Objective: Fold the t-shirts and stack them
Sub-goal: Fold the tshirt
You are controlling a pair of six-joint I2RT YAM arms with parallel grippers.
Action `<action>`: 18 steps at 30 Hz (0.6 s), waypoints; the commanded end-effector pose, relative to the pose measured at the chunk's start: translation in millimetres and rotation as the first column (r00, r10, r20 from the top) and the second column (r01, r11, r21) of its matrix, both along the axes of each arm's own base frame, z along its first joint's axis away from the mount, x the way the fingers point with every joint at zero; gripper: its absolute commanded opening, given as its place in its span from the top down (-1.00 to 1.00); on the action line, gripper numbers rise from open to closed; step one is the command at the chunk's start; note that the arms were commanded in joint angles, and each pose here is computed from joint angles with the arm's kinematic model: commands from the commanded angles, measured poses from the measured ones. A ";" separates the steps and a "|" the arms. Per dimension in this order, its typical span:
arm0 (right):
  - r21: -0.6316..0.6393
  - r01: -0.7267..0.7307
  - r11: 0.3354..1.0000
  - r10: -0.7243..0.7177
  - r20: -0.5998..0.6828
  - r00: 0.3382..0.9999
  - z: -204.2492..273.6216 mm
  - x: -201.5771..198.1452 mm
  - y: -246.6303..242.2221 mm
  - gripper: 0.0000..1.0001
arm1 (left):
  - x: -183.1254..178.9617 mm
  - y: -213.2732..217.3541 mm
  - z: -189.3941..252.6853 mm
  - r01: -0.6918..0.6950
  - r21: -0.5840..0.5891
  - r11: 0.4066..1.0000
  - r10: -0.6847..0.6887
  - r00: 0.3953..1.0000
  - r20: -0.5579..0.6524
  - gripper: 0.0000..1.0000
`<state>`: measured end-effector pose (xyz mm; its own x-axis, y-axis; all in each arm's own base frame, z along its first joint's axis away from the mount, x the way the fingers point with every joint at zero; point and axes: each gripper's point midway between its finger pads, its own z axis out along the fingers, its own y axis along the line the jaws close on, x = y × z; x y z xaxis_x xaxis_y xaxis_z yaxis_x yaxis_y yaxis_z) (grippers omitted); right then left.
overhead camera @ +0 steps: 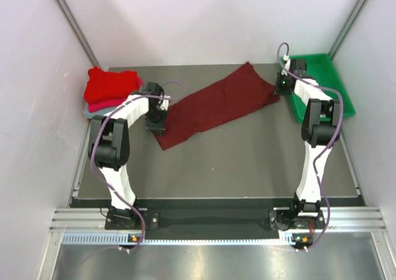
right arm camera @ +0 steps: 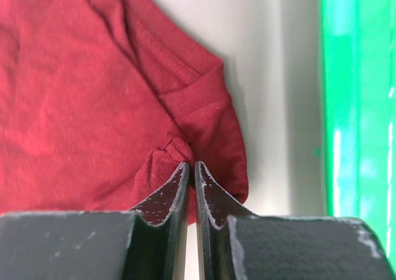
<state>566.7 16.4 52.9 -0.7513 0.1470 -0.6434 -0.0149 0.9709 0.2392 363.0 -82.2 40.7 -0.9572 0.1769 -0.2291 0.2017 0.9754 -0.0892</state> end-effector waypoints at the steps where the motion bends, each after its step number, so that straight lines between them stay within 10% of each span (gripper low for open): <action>1: -0.014 -0.003 1.000 0.005 0.131 0.991 27.0 39.4 6.5 0.86 | -24.3 -9.7 18.2 0.036 -0.012 0.999 -0.036 0.999 0.002 1.00; 9: -0.015 0.015 1.000 -0.013 0.173 0.985 24.8 61.3 7.2 0.85 | -61.0 -18.3 24.8 0.095 0.000 0.995 -0.095 0.995 -0.011 1.00; 12: -0.036 0.029 0.999 -0.022 0.196 0.980 42.7 59.9 3.7 0.24 | -54.4 -10.0 35.6 0.077 0.049 0.996 -0.079 0.996 0.041 0.29; 18: -0.017 0.080 0.997 -0.075 0.205 0.976 92.6 17.8 -11.6 -0.18 | -12.8 0.8 64.1 0.040 0.056 0.998 -0.049 0.983 0.176 0.22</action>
<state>592.4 14.8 61.6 -0.7012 0.1518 -0.6966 0.0063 0.9783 0.2069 323.2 -90.5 76.7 -0.9282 0.2508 -0.2748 0.2694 0.9625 -0.0314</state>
